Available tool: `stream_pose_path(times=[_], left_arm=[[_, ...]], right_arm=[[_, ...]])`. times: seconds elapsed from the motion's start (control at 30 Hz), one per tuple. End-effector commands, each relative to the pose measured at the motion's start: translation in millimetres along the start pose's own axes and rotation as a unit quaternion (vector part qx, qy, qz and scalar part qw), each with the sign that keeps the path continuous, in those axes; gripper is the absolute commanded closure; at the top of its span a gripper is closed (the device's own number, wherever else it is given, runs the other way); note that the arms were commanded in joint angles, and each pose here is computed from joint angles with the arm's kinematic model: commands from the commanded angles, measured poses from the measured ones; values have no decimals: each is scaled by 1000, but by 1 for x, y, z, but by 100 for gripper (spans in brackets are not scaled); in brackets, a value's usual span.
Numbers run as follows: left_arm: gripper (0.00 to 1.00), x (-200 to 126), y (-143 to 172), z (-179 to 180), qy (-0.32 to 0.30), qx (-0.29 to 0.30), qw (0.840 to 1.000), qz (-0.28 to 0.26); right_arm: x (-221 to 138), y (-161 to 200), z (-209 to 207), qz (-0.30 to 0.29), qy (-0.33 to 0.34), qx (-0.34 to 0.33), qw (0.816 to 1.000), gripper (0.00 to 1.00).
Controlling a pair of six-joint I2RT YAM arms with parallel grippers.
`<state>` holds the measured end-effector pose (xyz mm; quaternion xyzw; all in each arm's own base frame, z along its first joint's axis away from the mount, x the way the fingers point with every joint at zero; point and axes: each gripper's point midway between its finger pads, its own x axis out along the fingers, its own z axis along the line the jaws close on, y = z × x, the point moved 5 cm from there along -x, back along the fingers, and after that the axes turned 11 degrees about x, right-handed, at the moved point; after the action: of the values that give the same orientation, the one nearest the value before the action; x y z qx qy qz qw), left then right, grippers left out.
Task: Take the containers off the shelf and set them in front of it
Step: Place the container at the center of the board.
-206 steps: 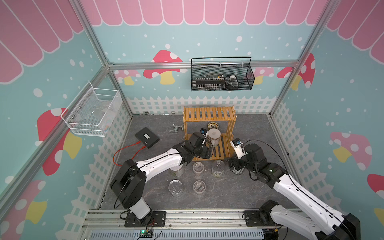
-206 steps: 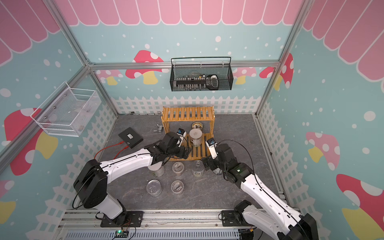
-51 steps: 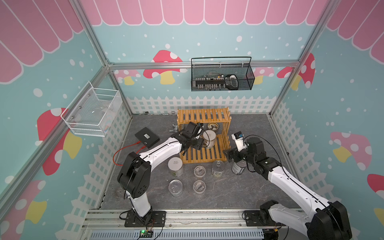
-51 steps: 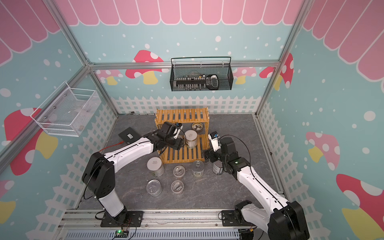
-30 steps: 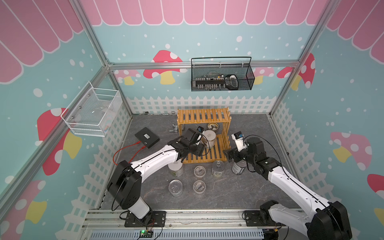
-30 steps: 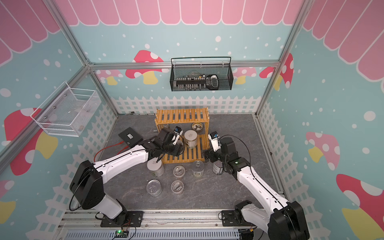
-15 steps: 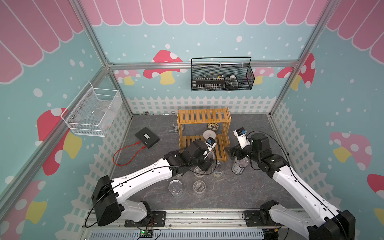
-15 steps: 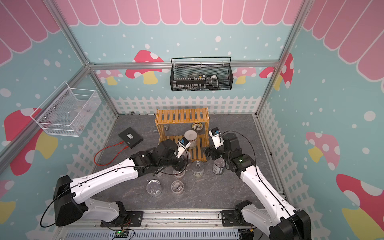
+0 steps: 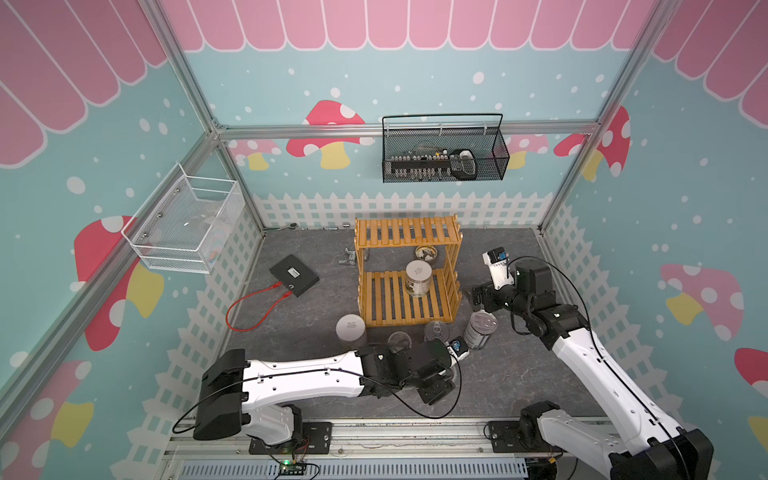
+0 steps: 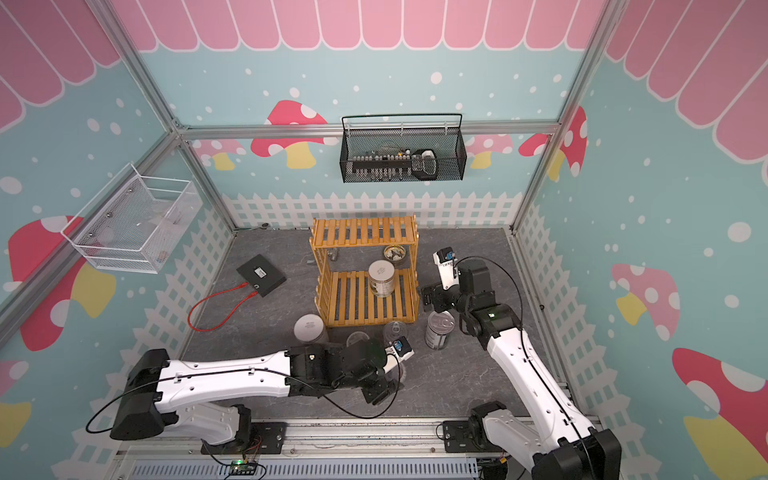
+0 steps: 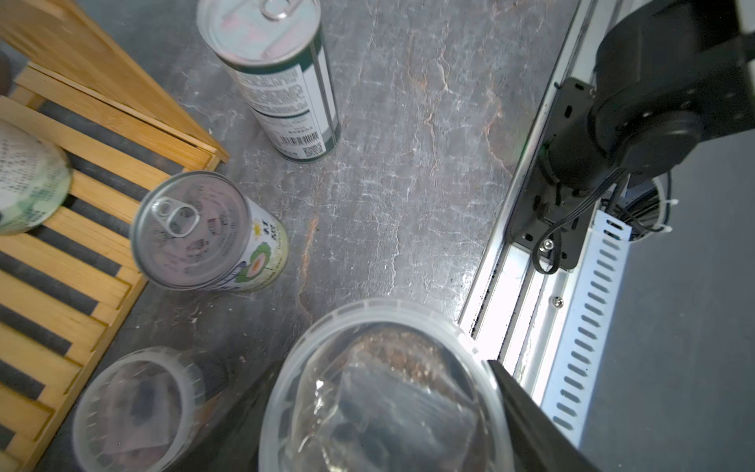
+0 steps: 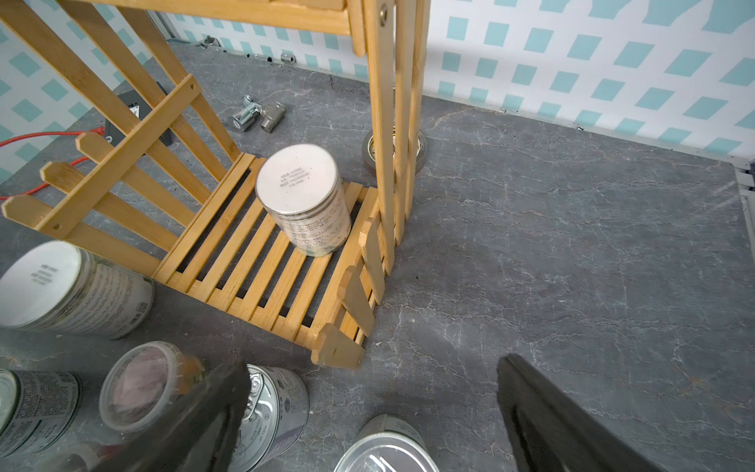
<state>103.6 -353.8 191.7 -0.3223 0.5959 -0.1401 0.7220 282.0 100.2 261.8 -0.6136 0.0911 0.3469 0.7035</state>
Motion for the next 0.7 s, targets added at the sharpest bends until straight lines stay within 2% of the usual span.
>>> stream_pose_path(times=[0.0, 0.27, 0.3, 0.67], left_arm=[[31, 22, 8, -1, -10, 8, 1000, 11], [32, 60, 23, 12, -30, 10, 999, 21], [32, 64, 25, 17, -48, 12, 998, 25], [32, 91, 33, 26, -60, 20, 997, 45]], right_arm=[[-8, -8, 5, -14, -14, 9, 1000, 1], [-13, -2, 4, -17, -12, 2, 1000, 1], [-14, -1, 4, -18, -12, 1, 1000, 1], [-14, 3, 2, -17, -7, -6, 1000, 1]])
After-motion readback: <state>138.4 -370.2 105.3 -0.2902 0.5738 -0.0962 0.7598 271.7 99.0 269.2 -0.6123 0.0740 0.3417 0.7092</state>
